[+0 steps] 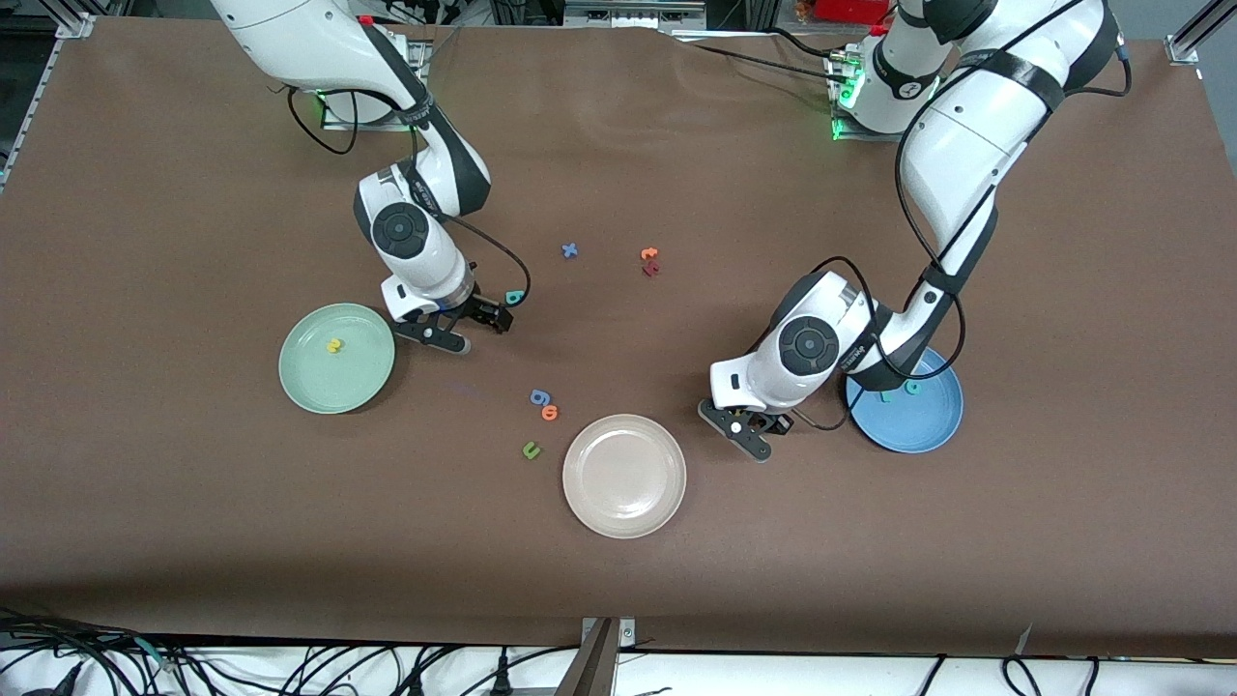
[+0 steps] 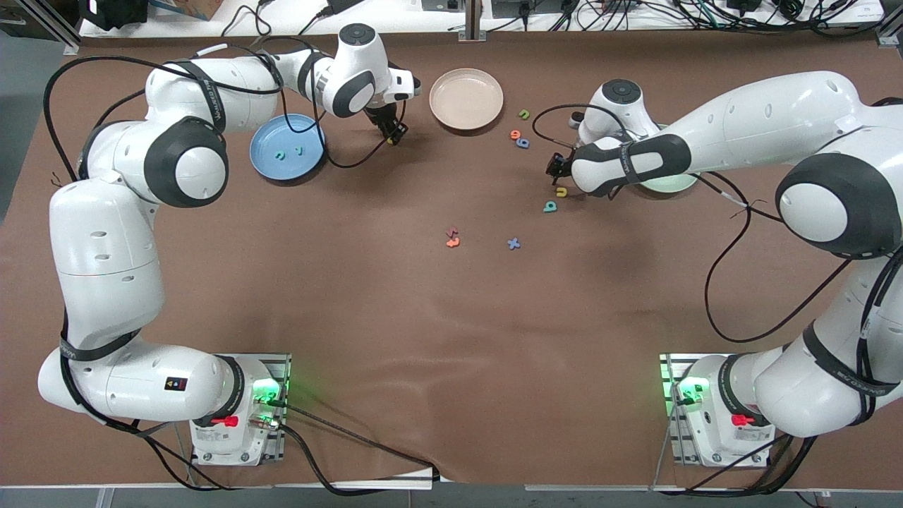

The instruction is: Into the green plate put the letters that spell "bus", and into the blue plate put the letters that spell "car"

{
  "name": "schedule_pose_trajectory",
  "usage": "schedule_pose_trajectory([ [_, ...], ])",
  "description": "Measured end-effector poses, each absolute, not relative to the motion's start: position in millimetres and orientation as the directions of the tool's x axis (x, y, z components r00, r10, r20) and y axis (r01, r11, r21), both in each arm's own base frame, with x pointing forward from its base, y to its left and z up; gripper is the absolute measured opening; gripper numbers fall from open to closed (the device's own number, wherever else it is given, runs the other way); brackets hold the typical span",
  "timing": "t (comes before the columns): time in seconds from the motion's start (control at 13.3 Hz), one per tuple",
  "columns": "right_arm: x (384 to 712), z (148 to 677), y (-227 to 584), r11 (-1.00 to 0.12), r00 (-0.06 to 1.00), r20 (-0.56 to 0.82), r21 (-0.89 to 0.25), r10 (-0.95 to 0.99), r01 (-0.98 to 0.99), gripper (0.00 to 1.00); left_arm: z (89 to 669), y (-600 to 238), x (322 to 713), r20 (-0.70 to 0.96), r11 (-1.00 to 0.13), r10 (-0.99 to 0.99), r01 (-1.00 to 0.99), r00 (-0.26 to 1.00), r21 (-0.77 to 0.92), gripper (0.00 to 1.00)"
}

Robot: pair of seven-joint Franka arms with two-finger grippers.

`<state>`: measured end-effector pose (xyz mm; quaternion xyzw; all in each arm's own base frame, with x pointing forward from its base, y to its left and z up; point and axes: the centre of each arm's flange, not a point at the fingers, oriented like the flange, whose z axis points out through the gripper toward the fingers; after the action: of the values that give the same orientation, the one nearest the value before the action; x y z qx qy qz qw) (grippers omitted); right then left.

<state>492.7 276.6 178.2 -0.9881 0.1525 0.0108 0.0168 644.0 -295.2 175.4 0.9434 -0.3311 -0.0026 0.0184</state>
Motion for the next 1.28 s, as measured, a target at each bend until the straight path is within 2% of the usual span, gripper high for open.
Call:
schedule_pose_trajectory([
  [0.3,482,169,289,-0.961,0.961,-0.040,-0.019,-0.273,-0.274,0.98,220,-267,653,-0.103,-0.801,-0.595,-0.599,0.797,-0.003,0.31],
  [0.38,480,165,290,-0.963,0.963,-0.044,-0.015,-0.267,-0.268,0.96,240,-257,653,-0.133,-0.804,-0.587,-0.594,0.799,-0.020,0.31],
  [0.45,480,164,290,-0.964,0.963,-0.044,-0.015,-0.265,-0.266,0.89,257,-244,653,-0.169,-0.803,-0.582,-0.595,0.795,-0.034,0.31],
  [0.53,480,165,290,-0.965,0.964,-0.044,-0.016,-0.262,-0.263,0.89,269,-226,655,-0.204,-0.799,-0.581,-0.600,0.788,-0.042,0.31],
  [0.68,482,168,292,-0.965,0.965,-0.038,-0.021,-0.260,-0.261,0.73,277,-169,666,-0.246,-0.783,-0.598,-0.622,0.763,-0.026,0.31],
  [0.83,483,169,292,-0.965,0.965,-0.035,-0.025,-0.259,-0.260,0.48,263,-102,674,-0.271,-0.768,-0.620,-0.640,0.737,0.018,0.31],
  [0.9,483,169,292,-0.965,0.965,-0.034,-0.026,-0.259,-0.260,0.37,254,-79,676,-0.278,-0.769,-0.622,-0.639,0.732,0.037,0.36],
  [0.98,483,170,292,-0.966,0.966,-0.034,-0.026,-0.258,-0.259,0.33,245,-66,676,-0.284,-0.771,-0.621,-0.635,0.731,0.051,0.46],
  [1.28,488,175,286,-0.977,0.977,-0.029,-0.026,-0.211,-0.212,0.33,237,-81,674,-0.280,-0.757,-0.640,-0.650,0.715,0.068,0.88],
])
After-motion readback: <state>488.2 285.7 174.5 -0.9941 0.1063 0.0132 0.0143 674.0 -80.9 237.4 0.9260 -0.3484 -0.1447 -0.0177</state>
